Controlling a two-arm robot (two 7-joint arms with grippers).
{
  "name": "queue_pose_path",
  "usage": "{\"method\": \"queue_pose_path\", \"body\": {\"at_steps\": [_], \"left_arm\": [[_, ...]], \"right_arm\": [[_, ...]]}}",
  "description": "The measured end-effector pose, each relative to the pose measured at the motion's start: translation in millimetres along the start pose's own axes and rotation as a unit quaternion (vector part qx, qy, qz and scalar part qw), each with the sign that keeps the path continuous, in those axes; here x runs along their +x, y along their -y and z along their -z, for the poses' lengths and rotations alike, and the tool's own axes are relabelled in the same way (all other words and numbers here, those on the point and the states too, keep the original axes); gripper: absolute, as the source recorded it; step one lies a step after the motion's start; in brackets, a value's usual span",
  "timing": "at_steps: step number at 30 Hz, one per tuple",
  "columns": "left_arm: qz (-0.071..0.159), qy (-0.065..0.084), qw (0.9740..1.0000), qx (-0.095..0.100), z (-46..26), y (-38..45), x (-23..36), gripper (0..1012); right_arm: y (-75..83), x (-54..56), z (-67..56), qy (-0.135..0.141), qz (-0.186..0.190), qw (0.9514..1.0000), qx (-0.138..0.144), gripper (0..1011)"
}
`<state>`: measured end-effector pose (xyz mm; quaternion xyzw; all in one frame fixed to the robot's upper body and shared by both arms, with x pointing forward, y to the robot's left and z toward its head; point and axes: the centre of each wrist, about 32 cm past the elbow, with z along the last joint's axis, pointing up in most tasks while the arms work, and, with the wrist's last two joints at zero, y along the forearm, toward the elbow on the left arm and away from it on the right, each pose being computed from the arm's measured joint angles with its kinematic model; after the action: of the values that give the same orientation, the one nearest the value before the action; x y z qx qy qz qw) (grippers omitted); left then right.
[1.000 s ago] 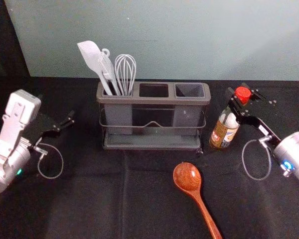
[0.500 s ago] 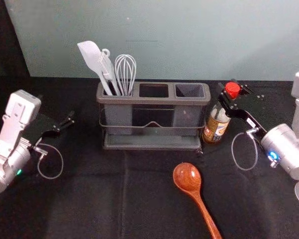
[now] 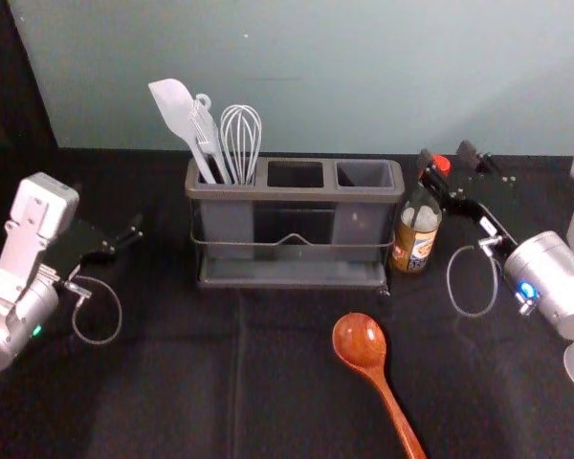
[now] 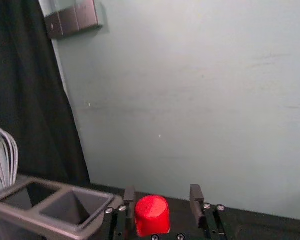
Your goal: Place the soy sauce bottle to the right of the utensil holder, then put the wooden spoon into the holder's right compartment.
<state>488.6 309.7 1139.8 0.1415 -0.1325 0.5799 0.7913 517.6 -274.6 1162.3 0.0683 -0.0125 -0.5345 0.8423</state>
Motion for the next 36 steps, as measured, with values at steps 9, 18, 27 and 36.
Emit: {"method": "queue_pose_path", "body": {"at_steps": [9,18,27,36], "left_arm": [[0.000,0.000,1.0000,0.000,0.0,0.0,0.0,1005],[0.000,0.000,1.0000,0.000,0.0,0.0,0.0,1005],[0.000,0.000,1.0000,0.000,0.0,0.0,0.0,1005],[0.000,0.000,1.0000,0.000,0.0,0.0,0.0,1005]], "right_arm": [[6.9,1.8,-22.9,-0.004,0.000,0.9995,0.033,925],[28.0,-3.0,-45.9,0.015,-0.025,0.9980,0.057,1000],[59.7,-22.5,-55.8,0.059,-0.094,0.9926,0.050,1000],[78.6,-45.2,-38.6,0.083,-0.143,0.9862,-0.003,1000]]}}
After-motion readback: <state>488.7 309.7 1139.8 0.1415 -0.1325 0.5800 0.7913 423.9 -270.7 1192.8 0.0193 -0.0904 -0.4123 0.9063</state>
